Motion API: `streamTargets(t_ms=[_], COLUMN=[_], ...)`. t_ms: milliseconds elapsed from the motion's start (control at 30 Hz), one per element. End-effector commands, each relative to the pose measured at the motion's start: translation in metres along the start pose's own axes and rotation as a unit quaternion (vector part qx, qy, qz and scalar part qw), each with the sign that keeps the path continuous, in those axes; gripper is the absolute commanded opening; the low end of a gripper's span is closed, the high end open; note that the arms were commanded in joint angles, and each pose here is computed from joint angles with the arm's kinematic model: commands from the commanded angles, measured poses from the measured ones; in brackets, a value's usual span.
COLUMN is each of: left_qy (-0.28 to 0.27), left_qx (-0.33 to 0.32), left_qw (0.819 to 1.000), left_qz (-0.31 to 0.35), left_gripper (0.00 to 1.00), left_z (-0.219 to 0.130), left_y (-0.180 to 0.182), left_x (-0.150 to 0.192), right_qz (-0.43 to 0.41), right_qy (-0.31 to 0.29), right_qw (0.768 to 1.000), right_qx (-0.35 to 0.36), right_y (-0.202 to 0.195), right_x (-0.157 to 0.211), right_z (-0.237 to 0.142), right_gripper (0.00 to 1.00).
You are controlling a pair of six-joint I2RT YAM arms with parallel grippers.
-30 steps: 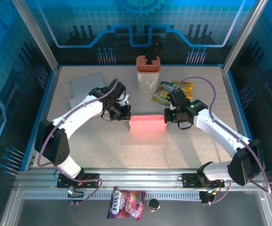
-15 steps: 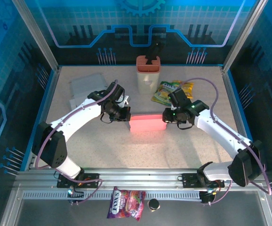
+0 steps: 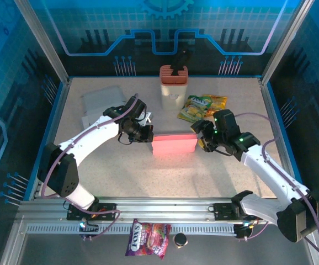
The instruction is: Fold the paper box
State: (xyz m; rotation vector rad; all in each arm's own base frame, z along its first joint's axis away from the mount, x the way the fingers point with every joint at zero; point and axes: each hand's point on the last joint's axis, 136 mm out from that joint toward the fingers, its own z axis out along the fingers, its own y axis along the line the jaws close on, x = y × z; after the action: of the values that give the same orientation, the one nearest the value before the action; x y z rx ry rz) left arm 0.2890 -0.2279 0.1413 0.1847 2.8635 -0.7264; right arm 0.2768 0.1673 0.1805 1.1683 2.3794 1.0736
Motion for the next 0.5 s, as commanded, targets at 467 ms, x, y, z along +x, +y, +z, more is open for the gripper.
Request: streamTargets(t_ms=[467], left_qy=[0.041], left_qx=[-0.038], left_qw=[0.998], left_qz=[-0.002], left_gripper=[0.00], left_z=[0.014], left_y=[0.016], left_x=[0.017], right_qz=[0.123], right_qy=[0.006], right_qw=[0.992], right_qx=[-0.021], right_y=[-0.024], right_x=[-0.019], right_z=[0.024], right_gripper=[0.55])
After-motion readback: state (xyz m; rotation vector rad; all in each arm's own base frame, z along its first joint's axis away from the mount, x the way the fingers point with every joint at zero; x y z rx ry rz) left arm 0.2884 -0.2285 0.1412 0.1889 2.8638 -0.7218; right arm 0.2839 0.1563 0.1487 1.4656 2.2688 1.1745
